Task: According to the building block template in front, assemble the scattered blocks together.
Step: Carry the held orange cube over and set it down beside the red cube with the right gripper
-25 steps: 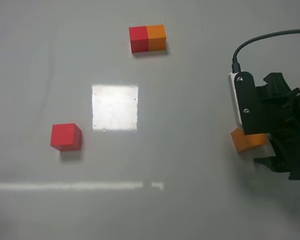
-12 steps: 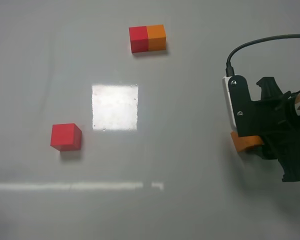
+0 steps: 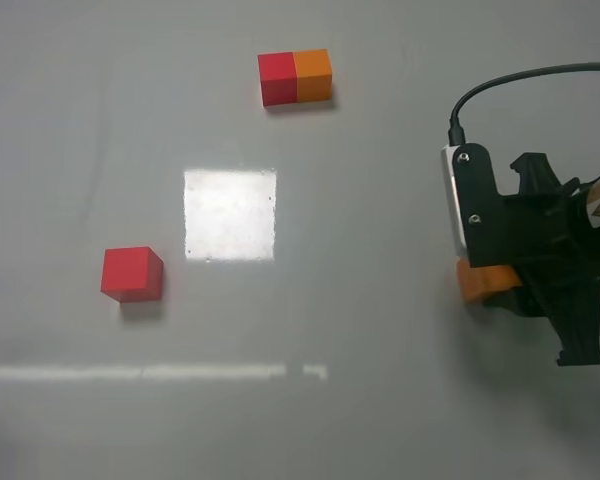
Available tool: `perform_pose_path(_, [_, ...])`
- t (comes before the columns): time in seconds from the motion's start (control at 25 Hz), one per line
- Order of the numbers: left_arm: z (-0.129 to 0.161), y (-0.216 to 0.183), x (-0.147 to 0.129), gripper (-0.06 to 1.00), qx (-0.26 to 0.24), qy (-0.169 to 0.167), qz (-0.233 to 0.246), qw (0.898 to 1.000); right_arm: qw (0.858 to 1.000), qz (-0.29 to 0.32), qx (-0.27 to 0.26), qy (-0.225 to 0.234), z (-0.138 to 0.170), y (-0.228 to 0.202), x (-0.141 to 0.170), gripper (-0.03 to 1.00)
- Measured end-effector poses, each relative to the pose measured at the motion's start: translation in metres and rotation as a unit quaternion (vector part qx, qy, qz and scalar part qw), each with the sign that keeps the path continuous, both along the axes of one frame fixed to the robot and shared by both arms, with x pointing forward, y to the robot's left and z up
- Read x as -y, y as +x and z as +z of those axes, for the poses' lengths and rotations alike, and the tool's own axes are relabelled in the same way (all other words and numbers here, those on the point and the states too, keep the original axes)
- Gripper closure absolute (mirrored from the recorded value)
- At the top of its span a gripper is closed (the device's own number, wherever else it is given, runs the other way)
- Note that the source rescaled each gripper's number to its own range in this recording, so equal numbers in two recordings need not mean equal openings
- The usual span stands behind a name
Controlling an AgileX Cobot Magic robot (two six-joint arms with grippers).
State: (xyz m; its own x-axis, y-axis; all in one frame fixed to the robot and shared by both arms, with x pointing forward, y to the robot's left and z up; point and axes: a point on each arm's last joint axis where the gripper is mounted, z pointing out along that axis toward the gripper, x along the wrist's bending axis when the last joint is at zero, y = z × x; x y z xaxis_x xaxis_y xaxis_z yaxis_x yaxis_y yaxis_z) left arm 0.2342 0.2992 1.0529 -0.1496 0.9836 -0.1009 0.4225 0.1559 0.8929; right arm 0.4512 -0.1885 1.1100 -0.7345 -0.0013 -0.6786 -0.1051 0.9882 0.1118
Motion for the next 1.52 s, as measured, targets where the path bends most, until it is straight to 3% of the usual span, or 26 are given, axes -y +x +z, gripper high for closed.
perform_pose_path(0.28, [0.000,0.000,0.000,0.27,0.000,0.000,0.000,1.000,0.998,-0.011,-0.004,0.063,0.035,-0.015,-0.023,0.97])
perform_pose_path(0.44, [0.000,0.000,0.000,0.27,0.000,0.000,0.000,1.000,0.997,-0.002,-0.005,0.074,0.048,-0.022,-0.044,0.97])
perform_pose_path(0.84, [0.000,0.000,0.000,0.27,0.000,0.000,0.000,1.000,0.998,-0.013,-0.049,0.024,0.041,-0.002,-0.134,0.97])
perform_pose_path(1.2, [0.000,0.000,0.000,0.27,0.000,0.000,0.000,1.000,0.997,0.022,-0.062,0.048,0.034,-0.002,-0.198,0.97])
perform_pose_path(1.52, [0.000,0.000,0.000,0.27,0.000,0.000,0.000,1.000,0.992,0.024,-0.068,0.103,0.026,-0.007,-0.243,0.97])
